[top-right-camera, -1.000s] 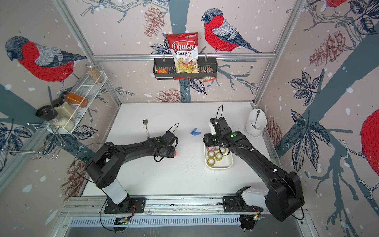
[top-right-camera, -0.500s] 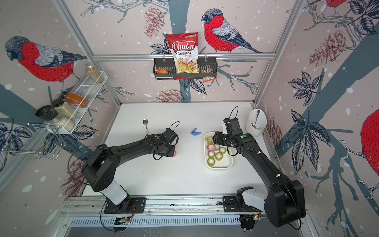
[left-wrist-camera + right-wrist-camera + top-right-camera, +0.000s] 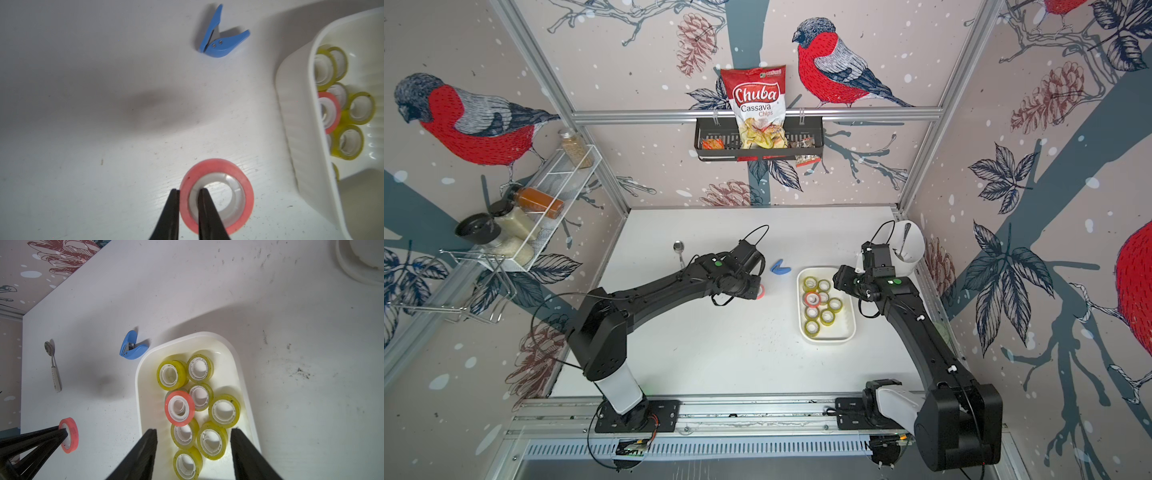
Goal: Put the transparent tape into the storage box
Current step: Place the tape in the storage box.
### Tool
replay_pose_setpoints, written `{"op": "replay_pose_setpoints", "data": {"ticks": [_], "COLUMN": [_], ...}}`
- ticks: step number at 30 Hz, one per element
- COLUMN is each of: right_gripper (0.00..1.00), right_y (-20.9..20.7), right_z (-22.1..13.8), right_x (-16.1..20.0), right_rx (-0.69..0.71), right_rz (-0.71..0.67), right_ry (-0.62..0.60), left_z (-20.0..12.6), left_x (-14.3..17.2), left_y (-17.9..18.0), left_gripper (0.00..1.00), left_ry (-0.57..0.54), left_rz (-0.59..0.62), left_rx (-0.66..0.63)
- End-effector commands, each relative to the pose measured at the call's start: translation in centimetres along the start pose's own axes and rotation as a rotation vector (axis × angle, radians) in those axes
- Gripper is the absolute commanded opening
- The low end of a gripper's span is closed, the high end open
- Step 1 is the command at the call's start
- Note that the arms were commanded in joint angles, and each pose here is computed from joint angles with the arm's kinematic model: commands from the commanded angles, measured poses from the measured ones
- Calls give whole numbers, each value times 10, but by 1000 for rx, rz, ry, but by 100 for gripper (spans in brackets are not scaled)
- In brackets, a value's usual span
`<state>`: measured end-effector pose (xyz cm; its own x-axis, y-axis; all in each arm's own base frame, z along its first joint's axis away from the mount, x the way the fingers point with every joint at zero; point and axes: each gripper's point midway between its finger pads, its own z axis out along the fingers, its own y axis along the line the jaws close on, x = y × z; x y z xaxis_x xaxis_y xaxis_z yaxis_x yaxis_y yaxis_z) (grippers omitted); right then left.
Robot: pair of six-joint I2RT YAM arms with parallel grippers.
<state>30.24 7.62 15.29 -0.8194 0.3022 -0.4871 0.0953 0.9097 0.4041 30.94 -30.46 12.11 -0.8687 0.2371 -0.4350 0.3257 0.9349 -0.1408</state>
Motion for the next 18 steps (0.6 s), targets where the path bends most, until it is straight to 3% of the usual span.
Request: {"op": "replay_pose_setpoints", "data": {"ticks": [1,7,18], "right_gripper": [62,62,62], "right_y": [-6,-24,-31], "right_z": [-1,-2,-3], "right_x": [-1,-1,-2], "right_rx": [-21,-19,-25], "right_rz": [62,138,161], "right_ry": [-4,-5,-9], "left_z": [-3,-3,23], "left_x": [-7,-21,-9], "left_y": [-20,-72,-148], "left_gripper": [19,19,18], "left_ry": [6,-14,14], "left_rz": [57,114,215], "left_rx": [15,90,192]}}
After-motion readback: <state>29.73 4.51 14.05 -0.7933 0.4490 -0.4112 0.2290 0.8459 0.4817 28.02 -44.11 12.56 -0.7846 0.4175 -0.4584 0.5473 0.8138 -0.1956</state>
